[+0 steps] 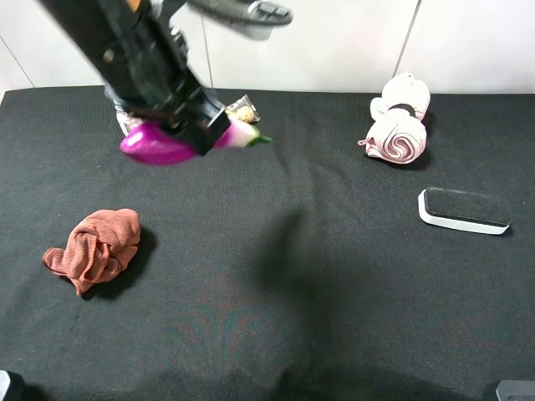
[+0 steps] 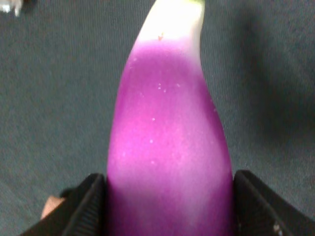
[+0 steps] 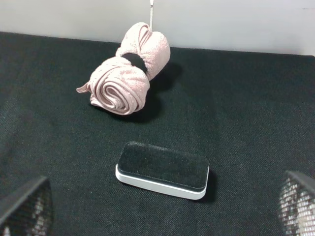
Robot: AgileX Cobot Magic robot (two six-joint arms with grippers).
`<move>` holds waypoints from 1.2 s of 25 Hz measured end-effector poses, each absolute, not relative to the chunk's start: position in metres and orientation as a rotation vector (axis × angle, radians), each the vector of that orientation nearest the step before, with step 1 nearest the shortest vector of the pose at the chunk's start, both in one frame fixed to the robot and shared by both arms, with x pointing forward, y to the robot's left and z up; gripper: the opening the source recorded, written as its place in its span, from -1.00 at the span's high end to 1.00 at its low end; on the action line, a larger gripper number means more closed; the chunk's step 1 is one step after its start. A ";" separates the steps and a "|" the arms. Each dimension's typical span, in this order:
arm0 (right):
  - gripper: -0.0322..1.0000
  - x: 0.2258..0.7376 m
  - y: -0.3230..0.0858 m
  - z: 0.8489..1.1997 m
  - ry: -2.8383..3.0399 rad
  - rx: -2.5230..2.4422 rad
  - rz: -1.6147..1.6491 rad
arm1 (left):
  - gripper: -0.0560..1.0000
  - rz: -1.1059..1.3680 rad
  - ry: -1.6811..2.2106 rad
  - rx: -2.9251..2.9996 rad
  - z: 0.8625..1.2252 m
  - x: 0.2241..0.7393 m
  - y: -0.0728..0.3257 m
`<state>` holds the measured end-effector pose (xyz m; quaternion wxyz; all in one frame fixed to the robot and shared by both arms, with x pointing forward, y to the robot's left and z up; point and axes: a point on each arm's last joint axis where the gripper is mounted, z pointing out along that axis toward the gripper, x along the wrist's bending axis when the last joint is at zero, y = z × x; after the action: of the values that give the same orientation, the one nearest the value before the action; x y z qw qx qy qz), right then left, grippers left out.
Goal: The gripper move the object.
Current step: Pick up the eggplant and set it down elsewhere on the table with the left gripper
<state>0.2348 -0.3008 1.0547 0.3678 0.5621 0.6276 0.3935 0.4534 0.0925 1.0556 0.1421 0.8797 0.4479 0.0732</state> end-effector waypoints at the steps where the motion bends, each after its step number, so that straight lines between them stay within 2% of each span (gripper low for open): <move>1: -0.41 0.235 -0.301 1.055 1.612 1.444 1.011 | -0.25 0.210 1.301 2.534 1.052 0.451 0.095; 20: -0.41 0.235 -0.301 1.055 1.612 1.444 1.011 | -0.25 0.205 1.362 2.475 0.973 0.426 0.120; 30: -0.41 0.235 -0.301 1.055 1.612 1.444 1.011 | -0.25 0.197 1.439 2.443 0.951 0.416 0.131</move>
<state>0.2348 -0.3008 1.0547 0.3678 0.5621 0.6276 0.3935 0.4160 0.1310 0.9508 0.1490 0.8500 0.5007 0.0686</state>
